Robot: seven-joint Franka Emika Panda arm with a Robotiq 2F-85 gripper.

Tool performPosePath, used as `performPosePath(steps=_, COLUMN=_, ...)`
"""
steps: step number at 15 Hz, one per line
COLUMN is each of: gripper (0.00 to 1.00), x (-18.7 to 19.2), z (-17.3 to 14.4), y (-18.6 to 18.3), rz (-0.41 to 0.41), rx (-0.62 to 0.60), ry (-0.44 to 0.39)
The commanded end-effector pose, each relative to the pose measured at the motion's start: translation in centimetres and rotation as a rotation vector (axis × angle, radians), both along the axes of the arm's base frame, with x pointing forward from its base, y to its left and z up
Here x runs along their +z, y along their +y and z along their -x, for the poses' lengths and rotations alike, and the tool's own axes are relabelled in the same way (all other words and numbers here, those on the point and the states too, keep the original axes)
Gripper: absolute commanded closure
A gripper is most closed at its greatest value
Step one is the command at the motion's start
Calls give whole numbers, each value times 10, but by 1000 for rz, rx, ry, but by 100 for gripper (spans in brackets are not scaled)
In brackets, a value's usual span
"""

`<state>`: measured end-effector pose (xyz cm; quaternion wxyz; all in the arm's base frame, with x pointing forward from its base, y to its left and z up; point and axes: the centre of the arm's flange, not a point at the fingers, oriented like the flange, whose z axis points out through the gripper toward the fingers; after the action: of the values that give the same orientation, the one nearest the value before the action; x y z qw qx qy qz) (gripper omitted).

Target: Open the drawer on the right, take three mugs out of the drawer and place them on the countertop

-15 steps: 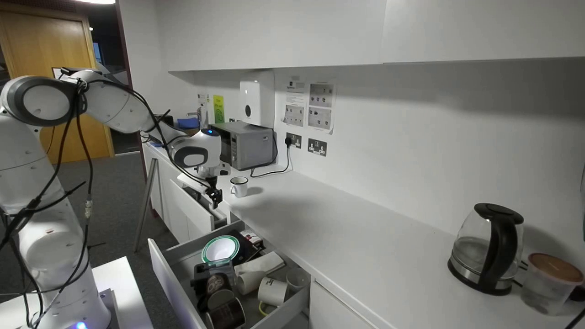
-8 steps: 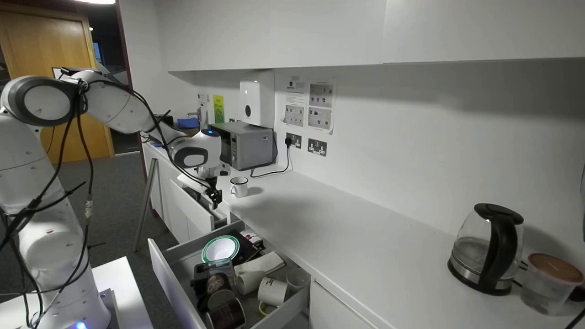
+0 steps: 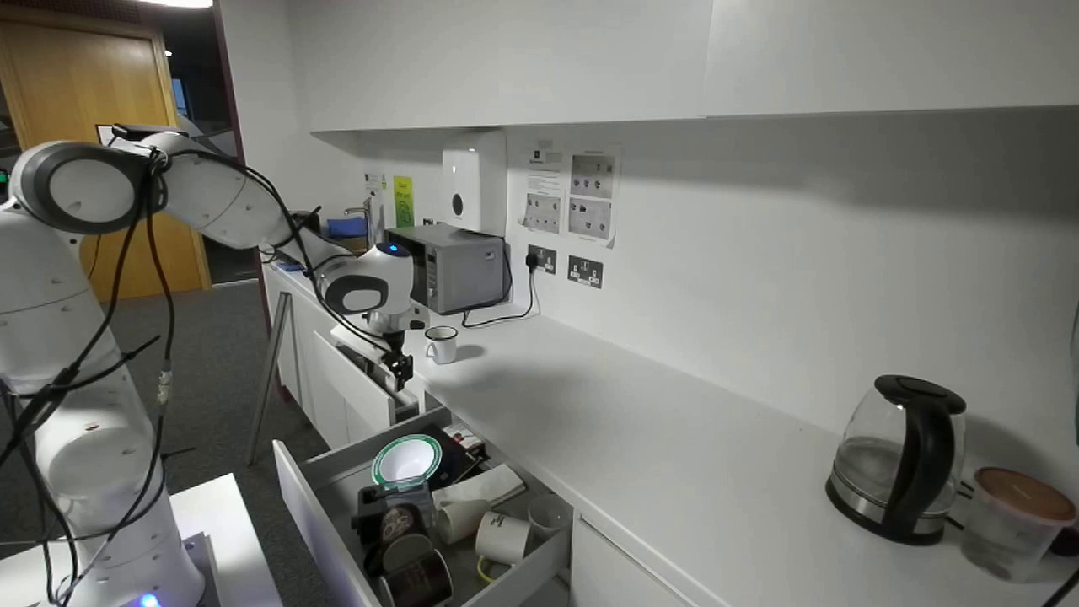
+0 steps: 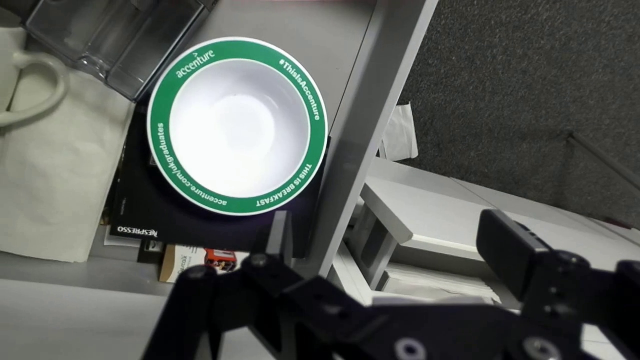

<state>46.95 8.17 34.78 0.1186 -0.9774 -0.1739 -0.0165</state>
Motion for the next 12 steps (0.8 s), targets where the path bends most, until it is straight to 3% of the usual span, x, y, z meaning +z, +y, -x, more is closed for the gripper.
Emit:
performPosePath(steps=1, gripper=0, x=-2, z=-11, y=-20, rz=-14, rx=-10, ry=-9)
performPosePath(steps=12, gripper=0, x=-34, z=-19, y=-91, rz=-9, rx=-51, ry=37)
